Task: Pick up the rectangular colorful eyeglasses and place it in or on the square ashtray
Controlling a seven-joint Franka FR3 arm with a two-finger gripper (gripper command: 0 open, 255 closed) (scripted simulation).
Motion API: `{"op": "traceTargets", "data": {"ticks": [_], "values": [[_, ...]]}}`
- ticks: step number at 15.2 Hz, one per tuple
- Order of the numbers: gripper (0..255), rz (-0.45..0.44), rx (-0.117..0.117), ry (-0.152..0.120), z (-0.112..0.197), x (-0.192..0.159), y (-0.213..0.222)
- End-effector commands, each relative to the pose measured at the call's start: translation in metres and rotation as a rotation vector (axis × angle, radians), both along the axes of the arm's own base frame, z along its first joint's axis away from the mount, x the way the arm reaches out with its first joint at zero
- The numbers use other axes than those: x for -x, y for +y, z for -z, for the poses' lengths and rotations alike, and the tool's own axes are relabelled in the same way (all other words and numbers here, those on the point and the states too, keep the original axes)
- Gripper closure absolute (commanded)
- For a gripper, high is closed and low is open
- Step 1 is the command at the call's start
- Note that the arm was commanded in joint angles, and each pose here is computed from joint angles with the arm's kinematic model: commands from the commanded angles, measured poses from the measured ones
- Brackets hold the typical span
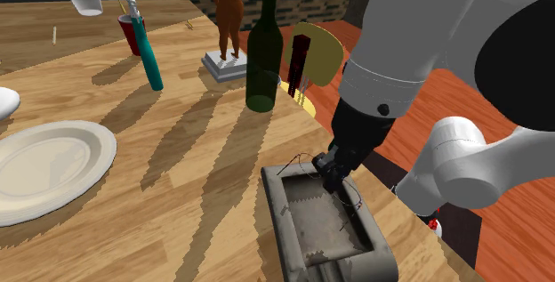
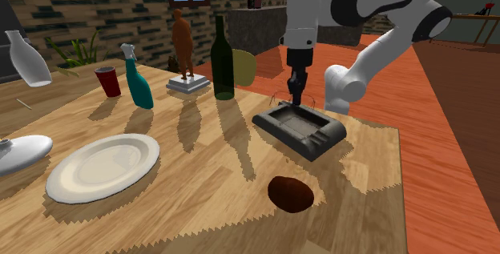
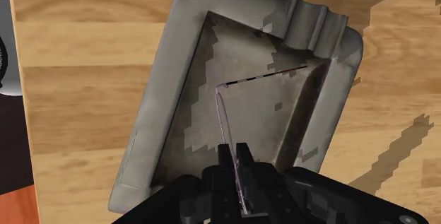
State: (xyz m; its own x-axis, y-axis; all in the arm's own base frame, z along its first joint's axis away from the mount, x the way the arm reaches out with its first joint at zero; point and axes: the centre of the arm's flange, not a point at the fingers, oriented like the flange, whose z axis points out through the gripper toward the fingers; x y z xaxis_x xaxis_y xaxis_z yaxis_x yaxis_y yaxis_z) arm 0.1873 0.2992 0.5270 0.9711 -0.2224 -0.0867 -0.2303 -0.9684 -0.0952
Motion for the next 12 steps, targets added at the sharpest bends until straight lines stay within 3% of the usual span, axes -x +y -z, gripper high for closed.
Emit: {"op": "traceTargets", "data": {"ticks": [1, 11, 12], "values": [[255, 0.000, 0.000, 0.000, 0.011, -0.001, 0.000], [255, 0.000, 0.000, 0.000, 0.021, -0.001, 0.000], [0, 0.000, 0.000, 0.000, 0.021, -0.001, 0.000]]}}
